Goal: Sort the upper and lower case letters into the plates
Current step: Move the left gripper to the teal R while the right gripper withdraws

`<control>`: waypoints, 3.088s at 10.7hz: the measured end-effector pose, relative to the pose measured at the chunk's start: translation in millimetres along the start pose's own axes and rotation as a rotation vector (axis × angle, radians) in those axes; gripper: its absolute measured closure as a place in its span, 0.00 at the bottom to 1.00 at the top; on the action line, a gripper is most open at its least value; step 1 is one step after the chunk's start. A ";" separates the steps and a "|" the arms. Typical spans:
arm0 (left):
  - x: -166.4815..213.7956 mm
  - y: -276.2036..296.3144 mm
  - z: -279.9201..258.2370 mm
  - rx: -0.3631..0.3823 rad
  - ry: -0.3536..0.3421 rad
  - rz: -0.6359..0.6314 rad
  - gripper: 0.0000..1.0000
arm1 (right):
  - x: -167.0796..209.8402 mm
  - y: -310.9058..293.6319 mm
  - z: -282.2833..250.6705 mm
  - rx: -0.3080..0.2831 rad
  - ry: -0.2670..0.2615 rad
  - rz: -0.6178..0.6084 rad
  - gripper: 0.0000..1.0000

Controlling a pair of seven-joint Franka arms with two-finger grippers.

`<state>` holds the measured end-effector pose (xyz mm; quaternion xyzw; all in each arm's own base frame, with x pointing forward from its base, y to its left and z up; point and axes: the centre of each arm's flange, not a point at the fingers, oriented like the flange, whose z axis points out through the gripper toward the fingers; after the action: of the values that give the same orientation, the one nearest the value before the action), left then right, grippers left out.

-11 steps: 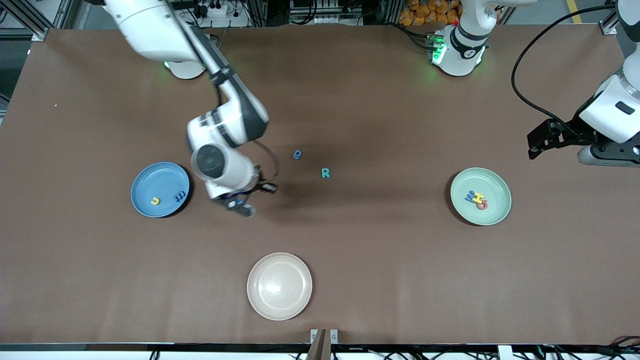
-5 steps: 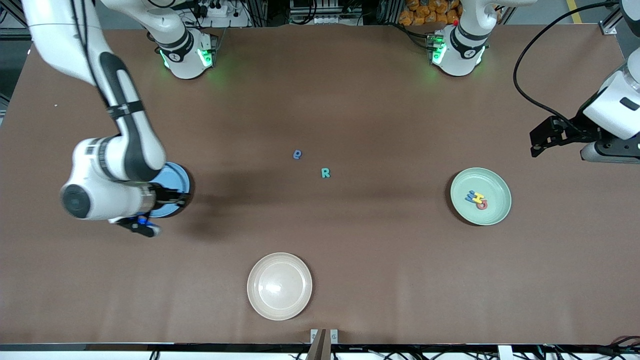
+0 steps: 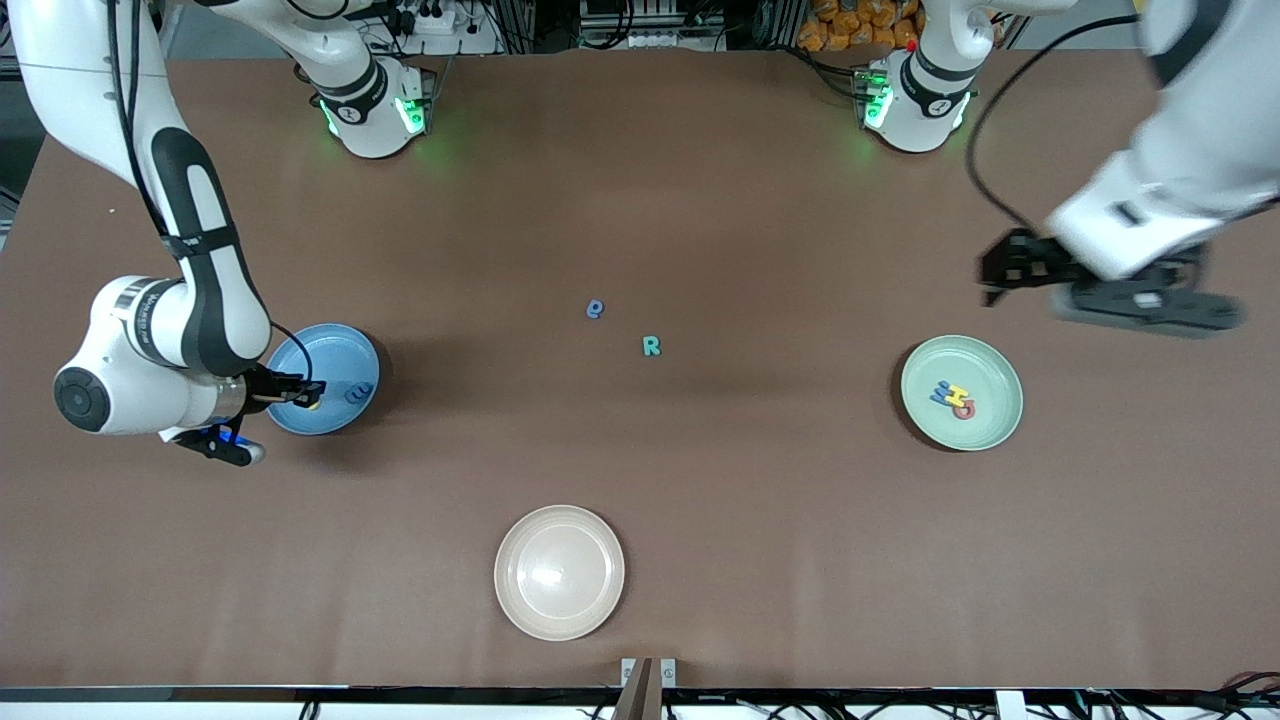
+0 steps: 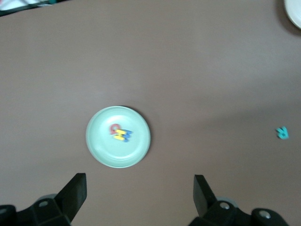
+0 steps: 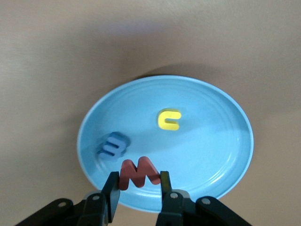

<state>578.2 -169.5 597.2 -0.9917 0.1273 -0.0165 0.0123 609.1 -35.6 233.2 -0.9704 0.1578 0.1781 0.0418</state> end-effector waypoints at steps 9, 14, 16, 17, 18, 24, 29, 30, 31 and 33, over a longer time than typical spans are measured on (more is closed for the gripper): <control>4.9 256.0 170.5 -0.045 -0.136 0.088 0.00 | -2.0 6.8 20.0 -0.004 0.002 0.011 0.14; -29.0 344.6 279.9 -0.005 -0.158 -0.247 0.00 | -3.6 -4.0 -13.6 0.008 0.012 -0.008 0.00; -42.4 373.8 326.5 -0.002 -0.153 -0.331 0.00 | -11.0 -16.9 -33.7 0.017 0.037 -0.002 0.00; -45.6 380.3 348.7 -0.012 -0.141 -0.340 0.00 | -17.7 -33.3 -38.4 0.015 0.045 0.021 0.00; -47.5 380.2 367.8 -0.029 -0.122 -0.346 0.00 | -25.5 -54.7 -38.8 0.007 0.049 0.038 0.00; -52.0 371.4 391.7 -0.051 -0.092 -0.358 0.00 | -63.8 -145.8 -23.2 -0.030 0.052 0.127 0.00; -52.7 371.5 407.8 -0.061 -0.082 -0.345 0.05 | -104.1 -214.4 -9.4 -0.013 0.037 0.153 0.00; -52.9 371.5 409.0 -0.061 -0.083 -0.338 0.18 | -103.9 -214.6 -9.6 -0.010 0.039 0.154 0.00; -52.9 371.5 409.9 -0.061 -0.083 -0.327 0.22 | -103.3 -213.7 -9.9 -0.009 0.039 0.156 0.00; -54.1 370.9 415.2 -0.056 -0.088 -0.321 0.31 | -103.6 -216.0 -10.0 -0.002 0.045 0.159 0.00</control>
<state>447.2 -506.1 170.1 -0.9990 -0.0332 0.0289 -0.0125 589.9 197.8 285.0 -0.9587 0.2348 0.1590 0.0228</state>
